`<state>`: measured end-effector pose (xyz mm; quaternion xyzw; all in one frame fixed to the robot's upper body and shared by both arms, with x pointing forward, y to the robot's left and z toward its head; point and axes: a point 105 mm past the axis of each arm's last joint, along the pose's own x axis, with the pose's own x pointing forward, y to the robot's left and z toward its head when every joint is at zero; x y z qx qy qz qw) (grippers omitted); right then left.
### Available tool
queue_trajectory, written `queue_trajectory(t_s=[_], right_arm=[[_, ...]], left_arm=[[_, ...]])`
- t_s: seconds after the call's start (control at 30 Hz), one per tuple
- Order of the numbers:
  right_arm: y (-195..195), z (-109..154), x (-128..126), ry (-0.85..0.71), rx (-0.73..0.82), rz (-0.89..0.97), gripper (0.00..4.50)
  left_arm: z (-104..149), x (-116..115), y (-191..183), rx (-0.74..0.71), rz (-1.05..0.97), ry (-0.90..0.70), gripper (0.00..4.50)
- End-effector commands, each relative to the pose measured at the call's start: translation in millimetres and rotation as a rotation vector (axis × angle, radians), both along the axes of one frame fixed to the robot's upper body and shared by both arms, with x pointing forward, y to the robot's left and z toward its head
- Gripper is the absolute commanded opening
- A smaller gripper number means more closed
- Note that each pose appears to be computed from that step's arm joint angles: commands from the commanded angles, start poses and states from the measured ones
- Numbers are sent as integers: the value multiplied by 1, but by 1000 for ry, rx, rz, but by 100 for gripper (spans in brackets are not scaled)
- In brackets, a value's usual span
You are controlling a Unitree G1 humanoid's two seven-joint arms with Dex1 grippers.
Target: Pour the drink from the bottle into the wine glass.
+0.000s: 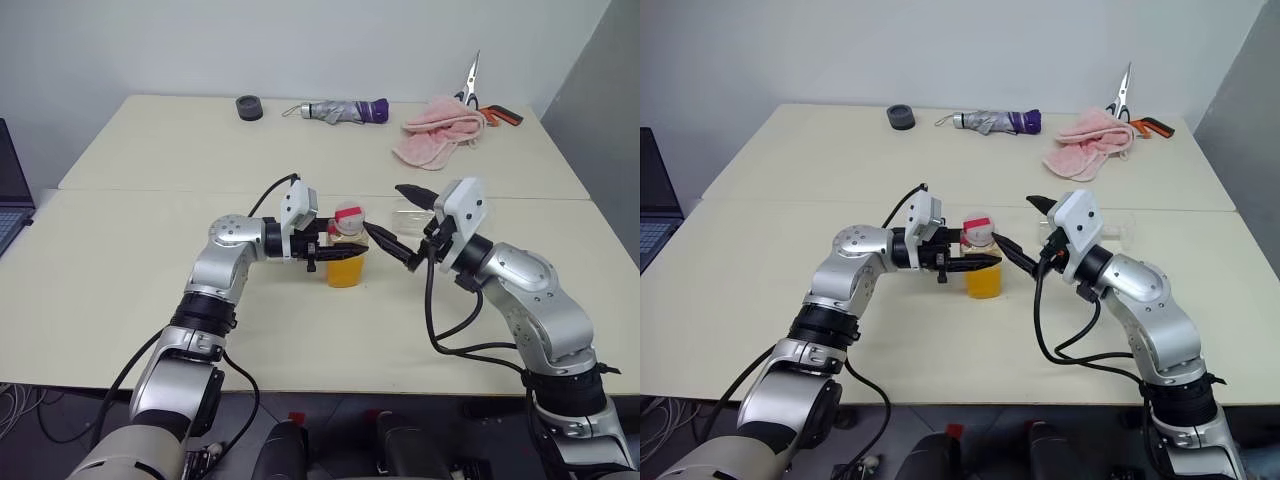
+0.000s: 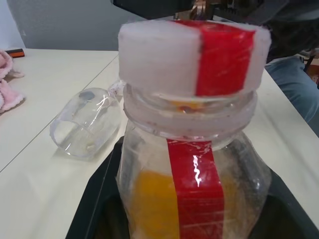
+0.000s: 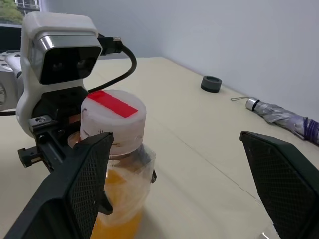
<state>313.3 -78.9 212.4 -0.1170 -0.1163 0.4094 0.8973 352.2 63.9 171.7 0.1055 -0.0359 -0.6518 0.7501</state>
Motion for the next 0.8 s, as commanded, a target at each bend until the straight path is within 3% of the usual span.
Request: queue_trajectory(t_s=[0.03,0.47,0.8], right_arm=[[5,11,-9,-40,12,37,434],[-5,9,-7,-25,-4,25,434],[-7,-1,-23,87,-38,143,434]], left_arm=[[22,-1,-4,-30,-24,-84,187],[23,-1,-3,-31,-22,-88,187],[23,-2,-1,-29,-20,-91,187]])
